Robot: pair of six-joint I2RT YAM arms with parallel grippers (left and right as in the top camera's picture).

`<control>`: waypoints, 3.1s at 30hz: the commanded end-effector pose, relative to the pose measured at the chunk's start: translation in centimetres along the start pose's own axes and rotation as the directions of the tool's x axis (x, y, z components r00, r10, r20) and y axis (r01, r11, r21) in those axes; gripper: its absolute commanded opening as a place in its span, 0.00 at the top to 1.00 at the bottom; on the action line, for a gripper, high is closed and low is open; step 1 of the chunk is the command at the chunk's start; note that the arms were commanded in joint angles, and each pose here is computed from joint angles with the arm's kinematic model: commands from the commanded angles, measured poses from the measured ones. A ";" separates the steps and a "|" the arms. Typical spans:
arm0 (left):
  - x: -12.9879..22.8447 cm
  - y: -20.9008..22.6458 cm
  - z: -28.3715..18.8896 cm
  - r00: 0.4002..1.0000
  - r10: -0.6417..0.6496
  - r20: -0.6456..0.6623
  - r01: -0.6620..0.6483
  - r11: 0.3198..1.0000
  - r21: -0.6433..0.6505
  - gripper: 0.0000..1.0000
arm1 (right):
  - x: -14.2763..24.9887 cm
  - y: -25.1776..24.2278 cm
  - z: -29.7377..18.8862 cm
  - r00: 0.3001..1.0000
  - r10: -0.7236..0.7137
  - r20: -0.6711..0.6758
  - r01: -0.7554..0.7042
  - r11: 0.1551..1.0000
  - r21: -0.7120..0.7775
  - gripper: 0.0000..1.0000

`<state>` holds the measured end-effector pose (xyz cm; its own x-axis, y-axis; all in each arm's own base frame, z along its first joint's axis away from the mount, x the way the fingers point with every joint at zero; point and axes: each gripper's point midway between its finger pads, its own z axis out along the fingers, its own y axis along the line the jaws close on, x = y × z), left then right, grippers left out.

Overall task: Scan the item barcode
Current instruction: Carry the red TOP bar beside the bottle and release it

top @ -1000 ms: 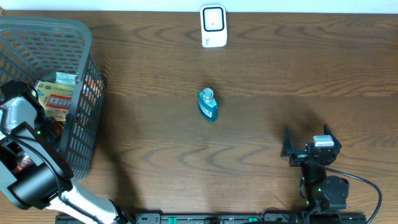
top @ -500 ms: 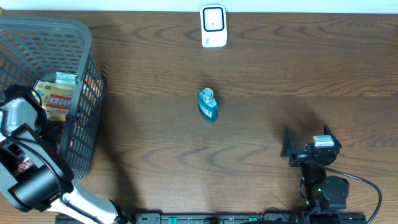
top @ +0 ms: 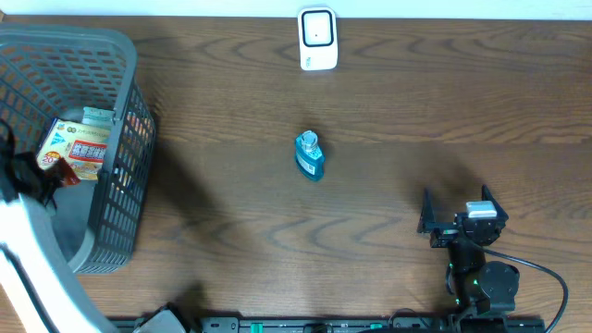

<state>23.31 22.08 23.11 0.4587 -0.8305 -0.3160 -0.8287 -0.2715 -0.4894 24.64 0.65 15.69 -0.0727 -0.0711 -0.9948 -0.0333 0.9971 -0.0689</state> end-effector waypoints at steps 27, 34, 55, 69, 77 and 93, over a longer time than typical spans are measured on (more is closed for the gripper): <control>27.3 -3.1 -23.2 0.398 0.917 0.011 -0.433 0.178 0.884 0.93 | 0.1 0.0 0.0 1.000 0.003 0.000 -0.003 1.000 0.001 0.01; 35.5 0.5 -23.9 0.177 0.971 0.159 -0.505 -0.049 0.862 0.93 | 0.1 0.0 0.0 1.000 0.002 0.000 -0.002 1.000 0.001 0.01; 52.8 14.9 -15.3 -0.447 0.802 0.397 -0.524 -0.594 0.610 0.93 | 0.1 0.0 0.0 1.000 0.002 0.000 -0.002 1.000 0.001 0.01; 53.1 18.7 -9.6 -0.510 0.827 0.236 -0.612 -0.542 0.576 0.64 | 0.1 0.0 0.0 1.000 0.002 0.000 -0.002 1.000 0.001 0.01; 52.6 18.7 -10.3 -0.521 0.823 0.225 -0.604 -0.542 0.584 0.53 | 0.1 0.0 0.0 1.000 0.003 0.000 -0.003 1.000 0.001 0.01; 42.0 10.9 -25.3 -0.331 0.853 0.403 -0.475 -0.520 0.710 0.26 | 0.1 0.0 0.0 1.000 0.002 0.000 -0.002 1.000 0.001 0.01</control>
<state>25.67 -29.09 20.59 -0.7853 0.2645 -0.5597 0.4106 0.8992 -0.1513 24.64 0.65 15.69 -0.0727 -0.0711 -0.9948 -0.0333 0.9971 -0.0689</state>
